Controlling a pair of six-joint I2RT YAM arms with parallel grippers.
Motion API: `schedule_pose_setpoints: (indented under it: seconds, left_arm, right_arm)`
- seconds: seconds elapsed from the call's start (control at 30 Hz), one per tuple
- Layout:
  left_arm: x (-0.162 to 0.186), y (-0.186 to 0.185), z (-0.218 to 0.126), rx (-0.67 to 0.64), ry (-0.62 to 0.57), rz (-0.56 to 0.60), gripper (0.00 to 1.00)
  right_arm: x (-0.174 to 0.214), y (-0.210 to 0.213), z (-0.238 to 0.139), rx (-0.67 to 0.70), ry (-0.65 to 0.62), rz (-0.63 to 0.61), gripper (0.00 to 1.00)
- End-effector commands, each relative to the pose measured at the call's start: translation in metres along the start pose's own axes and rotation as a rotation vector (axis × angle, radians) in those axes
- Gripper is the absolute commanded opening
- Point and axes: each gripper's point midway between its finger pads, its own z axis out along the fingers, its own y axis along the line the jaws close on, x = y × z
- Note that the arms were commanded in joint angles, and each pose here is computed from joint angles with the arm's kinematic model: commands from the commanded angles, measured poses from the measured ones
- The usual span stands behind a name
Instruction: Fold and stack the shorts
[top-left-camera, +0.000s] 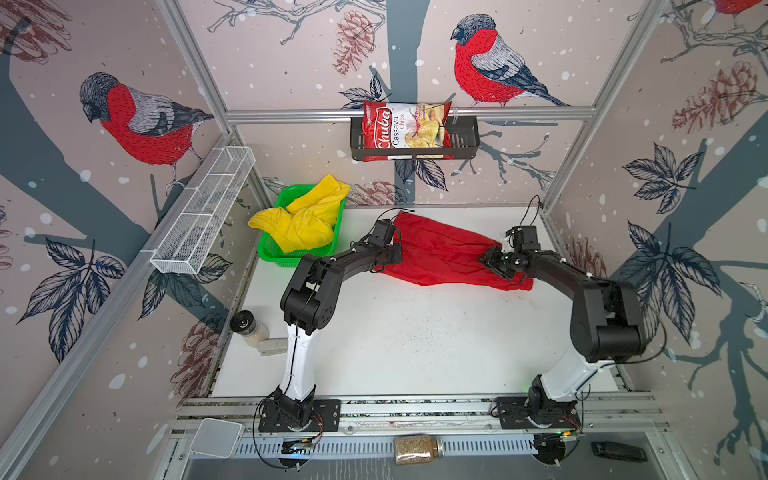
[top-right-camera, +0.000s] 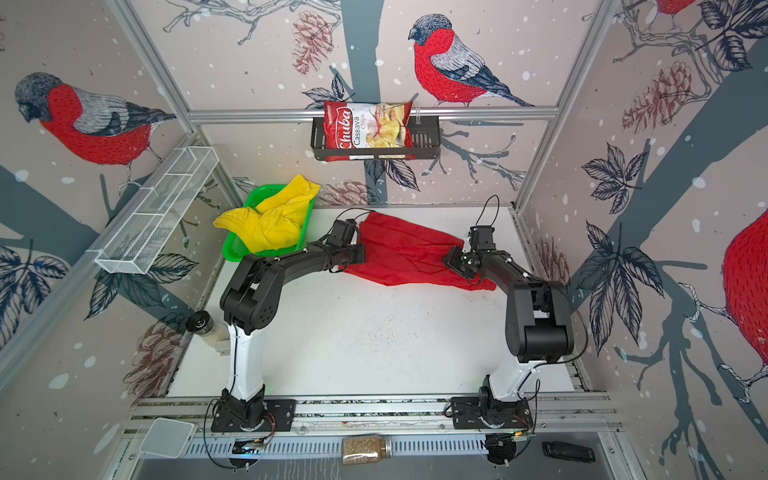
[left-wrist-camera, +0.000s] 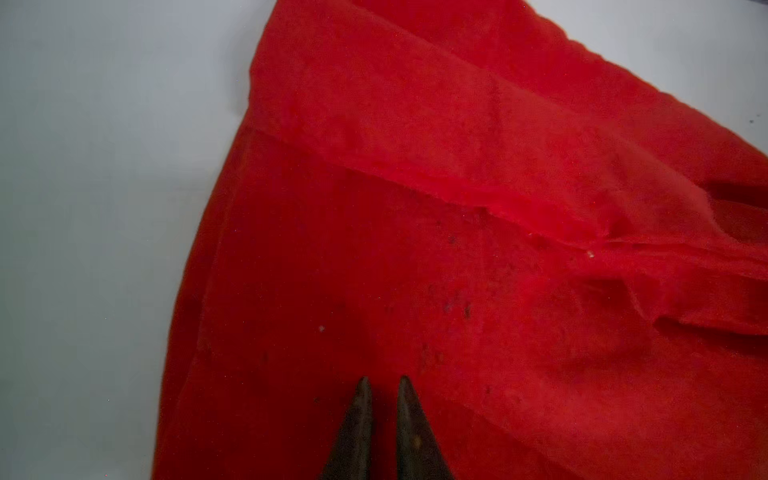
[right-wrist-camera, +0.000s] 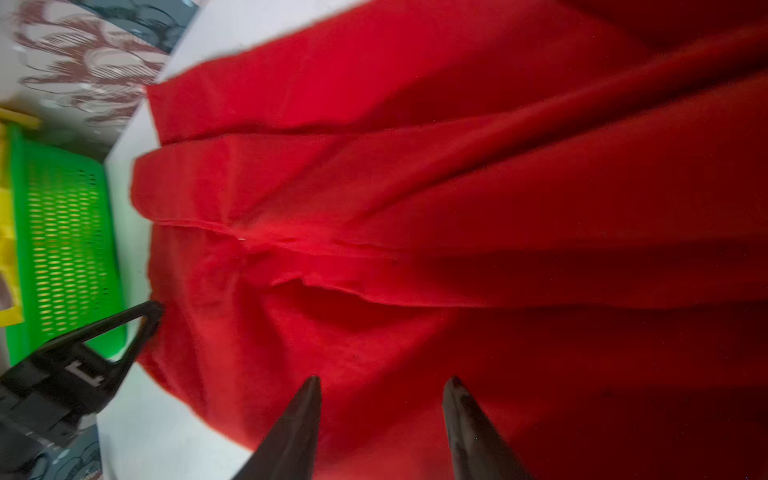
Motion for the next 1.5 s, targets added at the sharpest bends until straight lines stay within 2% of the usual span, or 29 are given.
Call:
schedule_pose_setpoints:
  seconds: [0.0,0.23,0.37,0.47,0.6,0.77,0.83,0.9,1.0,1.1,1.27,1.37,1.47]
  left_arm:
    - [0.018,0.030,0.001,-0.104,0.032,-0.024,0.15]
    - [0.057,0.068,-0.012,-0.188,0.078,-0.051,0.14]
    - [0.082,0.073,-0.025,-0.179,0.102,-0.073,0.14]
    - [0.101,0.077,-0.038,-0.182,0.122,-0.102,0.14]
    - [0.136,0.083,-0.069,-0.196,0.150,-0.142,0.13]
    - [0.175,0.068,-0.111,-0.201,0.147,-0.140,0.14]
    - [0.185,0.060,-0.123,-0.194,0.156,-0.143,0.18]
    - [0.183,0.051,-0.135,-0.176,0.139,-0.154,0.26]
    - [0.159,0.032,-0.151,-0.125,0.061,-0.160,0.34]
    - [0.137,0.006,-0.159,-0.036,-0.007,-0.162,0.36]
    - [0.133,-0.016,-0.144,0.042,-0.002,-0.162,0.28]
    - [0.138,-0.017,-0.127,0.036,0.025,-0.149,0.23]
    - [0.148,-0.005,-0.112,-0.027,0.053,-0.143,0.19]
  right_arm:
    - [-0.002,-0.014,0.009,0.015,-0.006,0.025,0.50]
    - [0.005,-0.069,0.014,0.111,0.028,0.089,0.50]
    - [0.016,-0.071,0.015,0.114,0.052,0.062,0.50]
    - [0.034,-0.061,0.014,0.113,0.087,0.018,0.50]
    - [0.074,-0.064,0.004,0.118,0.125,0.046,0.50]
    - [0.122,-0.070,-0.019,0.131,0.157,0.071,0.51]
    - [0.129,-0.064,-0.028,0.113,0.154,0.052,0.51]
    - [0.124,-0.054,-0.040,0.102,0.125,0.018,0.52]
    - [0.102,-0.029,-0.061,0.077,0.047,-0.046,0.53]
    - [0.090,-0.001,-0.070,0.023,0.005,-0.084,0.53]
    - [0.103,0.034,-0.054,-0.053,0.033,-0.119,0.52]
    - [0.117,0.033,-0.035,-0.063,0.080,-0.111,0.52]
    - [0.122,0.021,-0.021,-0.045,0.099,-0.084,0.52]
